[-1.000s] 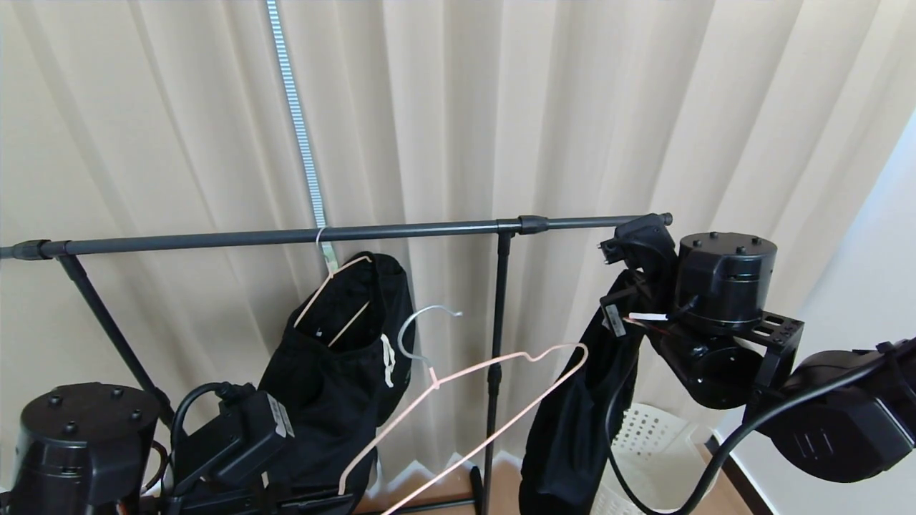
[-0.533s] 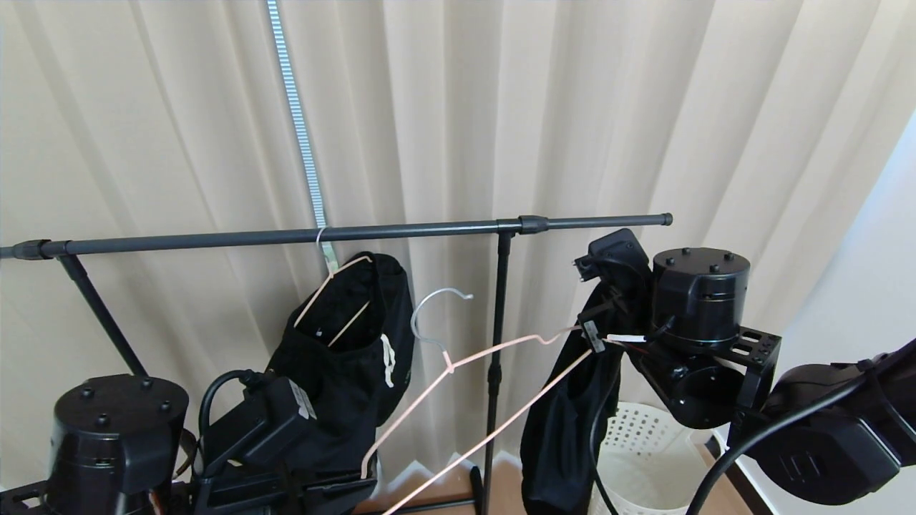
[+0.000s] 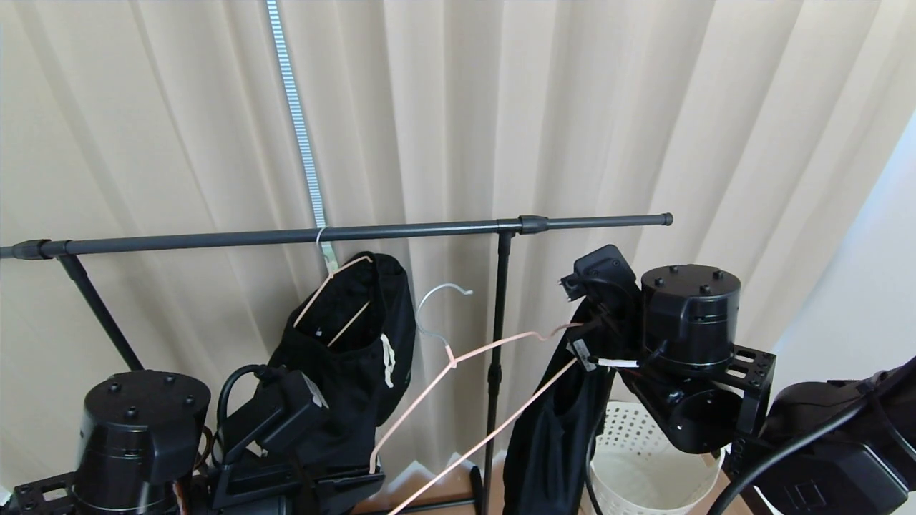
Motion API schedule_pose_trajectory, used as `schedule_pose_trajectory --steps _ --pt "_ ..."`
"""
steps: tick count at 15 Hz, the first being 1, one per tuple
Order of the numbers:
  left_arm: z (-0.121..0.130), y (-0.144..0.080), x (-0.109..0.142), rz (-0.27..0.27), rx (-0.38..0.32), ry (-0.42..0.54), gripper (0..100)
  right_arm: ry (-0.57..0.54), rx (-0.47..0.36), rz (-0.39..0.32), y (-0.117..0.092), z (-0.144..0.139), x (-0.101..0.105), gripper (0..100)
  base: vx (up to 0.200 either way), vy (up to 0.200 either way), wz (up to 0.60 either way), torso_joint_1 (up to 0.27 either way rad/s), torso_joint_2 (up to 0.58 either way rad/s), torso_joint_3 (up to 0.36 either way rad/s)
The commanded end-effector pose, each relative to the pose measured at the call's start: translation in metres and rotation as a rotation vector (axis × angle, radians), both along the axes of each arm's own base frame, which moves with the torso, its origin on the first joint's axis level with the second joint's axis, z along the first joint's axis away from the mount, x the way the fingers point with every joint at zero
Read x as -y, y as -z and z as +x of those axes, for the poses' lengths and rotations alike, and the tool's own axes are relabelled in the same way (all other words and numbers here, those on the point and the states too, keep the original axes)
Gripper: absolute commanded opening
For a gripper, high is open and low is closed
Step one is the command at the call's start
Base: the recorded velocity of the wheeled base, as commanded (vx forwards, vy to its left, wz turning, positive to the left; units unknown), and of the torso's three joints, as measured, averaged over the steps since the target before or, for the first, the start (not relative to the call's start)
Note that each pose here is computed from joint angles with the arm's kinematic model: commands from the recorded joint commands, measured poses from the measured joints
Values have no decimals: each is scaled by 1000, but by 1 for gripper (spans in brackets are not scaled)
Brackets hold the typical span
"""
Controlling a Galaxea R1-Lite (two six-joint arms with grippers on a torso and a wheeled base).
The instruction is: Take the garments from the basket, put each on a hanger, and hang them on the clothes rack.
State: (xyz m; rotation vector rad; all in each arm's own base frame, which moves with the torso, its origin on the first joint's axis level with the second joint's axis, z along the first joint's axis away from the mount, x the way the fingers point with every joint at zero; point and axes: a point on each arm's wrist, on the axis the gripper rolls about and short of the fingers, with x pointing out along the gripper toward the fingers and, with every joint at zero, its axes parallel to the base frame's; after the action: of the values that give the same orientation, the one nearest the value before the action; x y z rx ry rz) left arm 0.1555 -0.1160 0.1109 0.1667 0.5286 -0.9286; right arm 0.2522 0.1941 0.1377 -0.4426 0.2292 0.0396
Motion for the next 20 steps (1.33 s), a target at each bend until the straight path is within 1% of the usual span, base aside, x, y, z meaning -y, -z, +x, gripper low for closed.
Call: schedule_pose_trajectory --steps 1,2,3,4,5,8,10,12,15,17,19,20 --pt "1 0 0 -1 -1 -4 0 -23 0 -1 0 -6 -5 0 0 0 0 0 0 0" --pt "1 0 0 -1 -1 -4 0 -25 -1 -2 0 -6 -5 0 0 0 0 0 0 0" --pt "0 1 -1 0 -2 -5 0 -58 -1 0 -1 -17 -9 0 0 0 0 0 0 0" --pt "0 1 -1 -3 3 -5 0 -70 2 3 -3 -21 -11 0 0 0 0 0 0 0" --pt "0 1 -1 -4 2 -6 0 -105 8 13 -7 -30 -16 0 0 0 0 0 0 0" --pt "-1 3 -2 -3 -1 -5 0 -164 5 55 -7 -46 -30 0 0 0 0 0 0 0" --pt "-1 2 -2 -5 1 -7 0 -204 0 61 -6 -55 -38 0 0 0 0 0 0 0" --pt "-1 3 -2 -3 -1 -7 0 -239 -1 92 -7 -65 -45 0 0 0 0 0 0 0" --pt "-1 3 -2 -2 -3 -8 0 -284 15 132 -18 -78 -47 0 0 0 0 0 0 0" --pt "-1 3 -2 -1 -4 -8 0 -297 18 140 -20 -82 -48 0 0 0 0 0 0 0" --pt "-1 3 -2 -3 -1 -8 0 -314 24 188 -26 -87 -50 0 0 0 0 0 0 0" --pt "0 3 -2 -2 -5 -9 0 -345 26 225 -31 -92 -52 0 0 0 0 0 0 0"
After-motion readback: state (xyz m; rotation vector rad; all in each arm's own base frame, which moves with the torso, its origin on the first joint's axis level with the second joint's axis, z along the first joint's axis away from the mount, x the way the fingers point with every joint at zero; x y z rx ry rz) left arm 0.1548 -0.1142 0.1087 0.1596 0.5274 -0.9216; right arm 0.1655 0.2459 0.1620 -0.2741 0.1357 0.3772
